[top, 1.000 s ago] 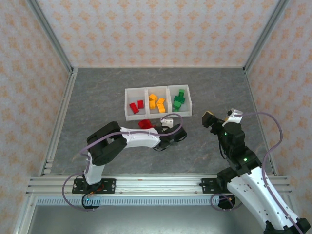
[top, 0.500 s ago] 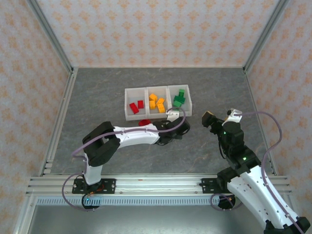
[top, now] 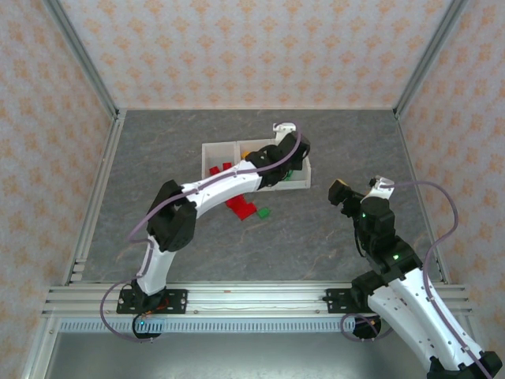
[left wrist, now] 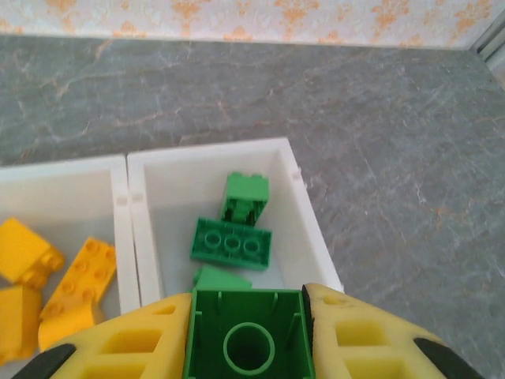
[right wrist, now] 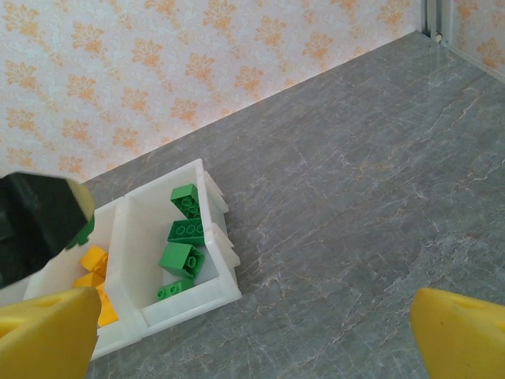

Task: Sort the legos into containers by color
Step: Place the lego in the container.

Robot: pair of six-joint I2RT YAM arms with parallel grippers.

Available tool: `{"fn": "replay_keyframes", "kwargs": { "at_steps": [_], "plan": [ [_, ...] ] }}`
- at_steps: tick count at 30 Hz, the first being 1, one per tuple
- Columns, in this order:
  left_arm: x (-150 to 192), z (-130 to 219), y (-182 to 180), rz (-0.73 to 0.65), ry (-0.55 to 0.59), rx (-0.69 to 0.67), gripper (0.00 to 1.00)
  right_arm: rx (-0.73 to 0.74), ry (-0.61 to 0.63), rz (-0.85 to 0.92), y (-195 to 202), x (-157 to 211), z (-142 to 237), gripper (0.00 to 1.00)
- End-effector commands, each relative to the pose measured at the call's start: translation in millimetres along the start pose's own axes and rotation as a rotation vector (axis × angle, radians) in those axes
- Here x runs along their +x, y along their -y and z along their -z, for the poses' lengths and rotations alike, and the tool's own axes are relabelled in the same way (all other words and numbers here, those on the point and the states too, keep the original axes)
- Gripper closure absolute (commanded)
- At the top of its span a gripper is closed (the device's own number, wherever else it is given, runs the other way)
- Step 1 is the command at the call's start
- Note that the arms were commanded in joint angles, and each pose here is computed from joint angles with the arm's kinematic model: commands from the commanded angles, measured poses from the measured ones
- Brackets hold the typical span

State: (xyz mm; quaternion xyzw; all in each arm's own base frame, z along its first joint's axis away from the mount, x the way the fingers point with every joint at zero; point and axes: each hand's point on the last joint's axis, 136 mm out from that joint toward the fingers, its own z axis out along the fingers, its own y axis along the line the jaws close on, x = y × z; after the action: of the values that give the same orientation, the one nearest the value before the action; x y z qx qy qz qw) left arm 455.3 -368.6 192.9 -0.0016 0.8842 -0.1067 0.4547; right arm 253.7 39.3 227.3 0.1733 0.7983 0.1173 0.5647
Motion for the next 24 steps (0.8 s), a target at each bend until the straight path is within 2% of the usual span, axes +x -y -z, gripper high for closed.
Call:
{"fn": "replay_keyframes", "kwargs": {
  "at_steps": [1,6,8,14,16,18,21,24],
  "plan": [
    [2,-27,-1,-0.058,-0.012,-0.025,0.7,0.028,0.022,-0.02,6,-4,1,0.0],
    [1,-59,-4,-0.063,-0.025,-0.051,0.69,0.029,0.019,-0.018,6,-3,1,0.0],
    [1,-68,-6,-0.059,-0.031,-0.047,0.65,0.026,0.018,-0.017,5,-2,0,0.0],
    [2,-75,-9,-0.048,-0.061,-0.012,0.42,0.015,0.005,-0.014,3,1,-2,0.0],
    [-1,-71,-7,-0.067,-0.063,0.002,0.3,0.013,0.0,-0.012,2,2,-3,0.0],
    [-3,-65,-6,-0.087,-0.07,0.009,0.12,0.014,-0.004,-0.011,2,3,-3,0.0],
    [-8,-54,-12,-0.098,-0.079,-0.008,0.02,0.008,-0.021,-0.01,0,6,-6,0.0],
    [-8,-39,-16,-0.091,-0.084,0.004,0.01,-0.008,-0.069,-0.001,-4,16,-12,0.0]
  ]
}}
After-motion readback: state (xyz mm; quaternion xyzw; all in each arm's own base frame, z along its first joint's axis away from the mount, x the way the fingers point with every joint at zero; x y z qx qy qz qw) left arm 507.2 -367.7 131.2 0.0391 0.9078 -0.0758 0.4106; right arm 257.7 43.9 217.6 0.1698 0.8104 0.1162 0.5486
